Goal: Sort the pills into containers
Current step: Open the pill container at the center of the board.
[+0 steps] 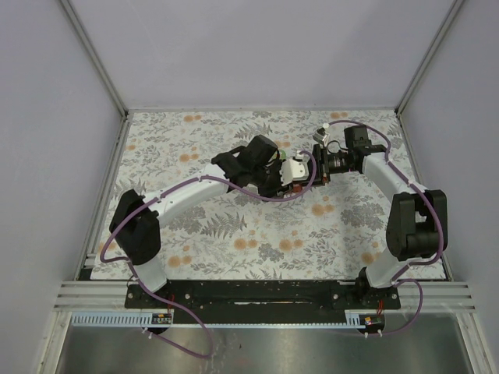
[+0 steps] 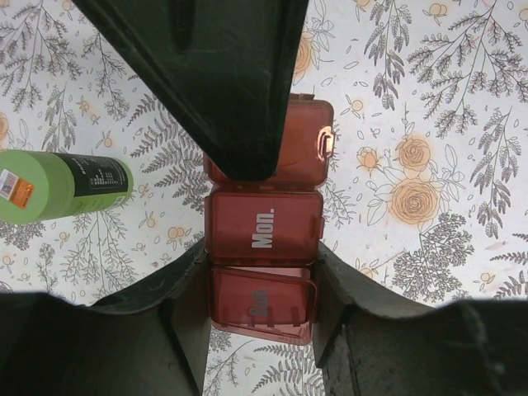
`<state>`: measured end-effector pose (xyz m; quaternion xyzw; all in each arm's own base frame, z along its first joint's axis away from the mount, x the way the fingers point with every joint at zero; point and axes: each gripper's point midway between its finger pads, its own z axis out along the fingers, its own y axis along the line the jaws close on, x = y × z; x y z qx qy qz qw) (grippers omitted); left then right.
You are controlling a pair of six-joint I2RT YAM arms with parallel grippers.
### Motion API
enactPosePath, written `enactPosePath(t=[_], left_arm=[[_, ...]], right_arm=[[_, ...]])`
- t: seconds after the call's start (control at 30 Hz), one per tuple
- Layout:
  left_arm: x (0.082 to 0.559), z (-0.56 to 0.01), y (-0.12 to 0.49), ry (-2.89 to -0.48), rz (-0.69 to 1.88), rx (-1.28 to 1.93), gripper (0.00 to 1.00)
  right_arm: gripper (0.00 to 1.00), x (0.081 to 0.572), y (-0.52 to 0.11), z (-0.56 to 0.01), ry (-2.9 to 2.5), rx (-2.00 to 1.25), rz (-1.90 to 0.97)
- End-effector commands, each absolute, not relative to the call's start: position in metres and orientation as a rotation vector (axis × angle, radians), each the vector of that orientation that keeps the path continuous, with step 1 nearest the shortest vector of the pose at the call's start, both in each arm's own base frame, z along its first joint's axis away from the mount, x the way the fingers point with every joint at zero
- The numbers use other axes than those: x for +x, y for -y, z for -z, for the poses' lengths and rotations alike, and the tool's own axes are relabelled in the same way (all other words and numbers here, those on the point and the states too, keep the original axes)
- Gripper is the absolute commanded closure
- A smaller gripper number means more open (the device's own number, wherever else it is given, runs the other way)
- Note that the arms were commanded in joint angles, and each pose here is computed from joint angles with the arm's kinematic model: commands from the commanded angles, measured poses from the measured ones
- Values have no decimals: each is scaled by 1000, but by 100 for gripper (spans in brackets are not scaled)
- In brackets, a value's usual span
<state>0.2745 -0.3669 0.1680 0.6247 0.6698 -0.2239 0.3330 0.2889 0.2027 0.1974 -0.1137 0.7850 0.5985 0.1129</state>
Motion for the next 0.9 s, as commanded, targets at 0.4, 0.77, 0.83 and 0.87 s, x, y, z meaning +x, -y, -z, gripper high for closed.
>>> enactPosePath(t=[0.4, 0.77, 0.83, 0.87], left_arm=[[283, -208, 379, -1721, 618, 1540, 100], [286, -197, 377, -1766, 593, 1560, 100], [287, -197, 376, -1768, 587, 1563, 100], [287, -195, 376, -1777, 580, 1563, 100]], right_arm=[[43, 282, -201, -208, -2246, -399, -1735], [47, 280, -200, -208, -2245, -422, -1699], [48, 279, -200, -209, -2243, -430, -1698], [48, 279, -200, -209, -2242, -433, -1695]])
